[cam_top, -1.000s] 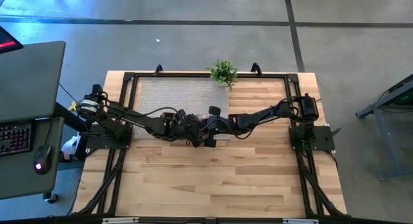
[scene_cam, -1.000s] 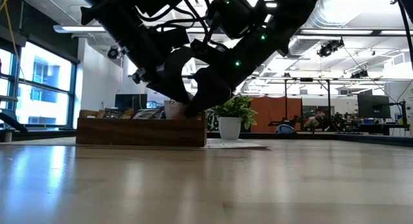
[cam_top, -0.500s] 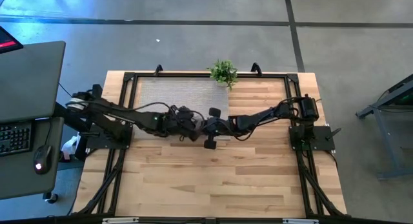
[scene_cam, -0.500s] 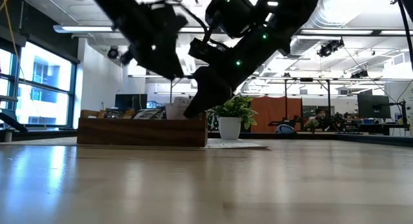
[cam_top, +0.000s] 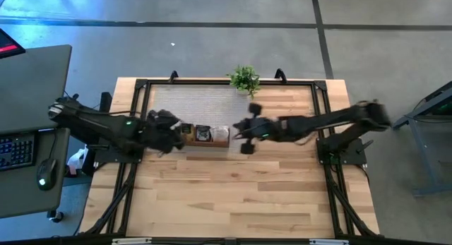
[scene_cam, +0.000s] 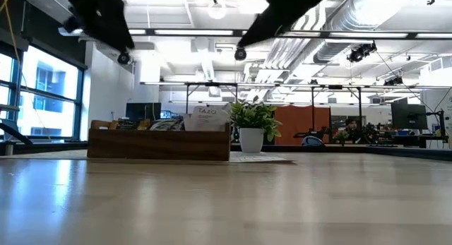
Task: Pick & Place Tea
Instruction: Return to Home Position
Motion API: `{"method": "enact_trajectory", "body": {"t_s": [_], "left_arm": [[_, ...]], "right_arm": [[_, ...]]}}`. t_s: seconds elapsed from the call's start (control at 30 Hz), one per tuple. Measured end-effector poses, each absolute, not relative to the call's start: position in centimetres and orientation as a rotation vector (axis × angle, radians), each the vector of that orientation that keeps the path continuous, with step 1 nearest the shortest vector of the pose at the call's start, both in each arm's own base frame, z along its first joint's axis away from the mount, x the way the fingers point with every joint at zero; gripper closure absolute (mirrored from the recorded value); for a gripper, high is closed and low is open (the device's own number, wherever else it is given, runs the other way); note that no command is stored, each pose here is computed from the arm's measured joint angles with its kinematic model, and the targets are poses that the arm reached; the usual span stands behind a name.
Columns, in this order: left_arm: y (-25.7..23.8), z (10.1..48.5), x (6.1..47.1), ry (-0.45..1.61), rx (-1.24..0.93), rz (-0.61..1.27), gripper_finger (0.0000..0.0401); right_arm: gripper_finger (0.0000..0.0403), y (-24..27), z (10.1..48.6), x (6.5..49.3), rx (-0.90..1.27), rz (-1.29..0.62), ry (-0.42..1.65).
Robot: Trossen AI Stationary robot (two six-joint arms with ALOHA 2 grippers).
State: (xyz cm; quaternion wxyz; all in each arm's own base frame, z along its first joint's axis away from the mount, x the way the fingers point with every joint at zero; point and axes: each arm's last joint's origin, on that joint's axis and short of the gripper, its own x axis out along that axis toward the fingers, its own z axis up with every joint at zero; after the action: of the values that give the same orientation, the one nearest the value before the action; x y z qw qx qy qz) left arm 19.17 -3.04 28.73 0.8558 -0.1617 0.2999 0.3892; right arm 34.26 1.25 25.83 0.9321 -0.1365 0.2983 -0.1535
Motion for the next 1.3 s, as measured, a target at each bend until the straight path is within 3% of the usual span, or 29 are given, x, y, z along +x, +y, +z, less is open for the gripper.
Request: {"method": "enact_trajectory", "body": {"t_s": [0.13, 0.37, 0.5, 0.6, 0.73, 1.0, 1.3], "left_arm": [[-4.3, 28.8, 15.9, 0.528, -0.337, 0.795, 0.0258], [-5.2, 26.3, 12.2, 0.449, -0.358, 0.632, 0.0258], [-5.6, 25.2, 12.0, 0.407, -0.269, 0.415, 0.0258], [-5.7, 25.4, 12.1, 0.324, -0.175, 0.220, 0.0258], [-4.7, 25.9, 11.7, 0.202, -0.022, 0.111, 0.0258], [-1.9, 25.0, 8.7, 0.068, -0.035, 0.042, 0.0258], [-1.5, 20.1, 8.6, -0.070, -0.012, 0.009, 0.0258]], "right_arm": [[0.0401, 1.4, 28.9, 29.3, -0.255, -0.285, 0.510], [0.0400, 1.4, 26.0, 20.1, -0.169, -0.025, 0.307], [0.0401, 1.6, 24.5, 16.3, -0.157, 0.157, 0.141], [0.0398, 1.5, 24.7, 13.7, -0.180, 0.194, 0.019], [0.0394, 1.3, 24.5, 11.0, -0.185, 0.188, -0.078], [0.0399, 1.0, 23.0, 7.8, -0.179, 0.190, -0.203], [0.0396, 1.0, 22.3, 8.2, -0.179, 0.190, -0.118]]}}
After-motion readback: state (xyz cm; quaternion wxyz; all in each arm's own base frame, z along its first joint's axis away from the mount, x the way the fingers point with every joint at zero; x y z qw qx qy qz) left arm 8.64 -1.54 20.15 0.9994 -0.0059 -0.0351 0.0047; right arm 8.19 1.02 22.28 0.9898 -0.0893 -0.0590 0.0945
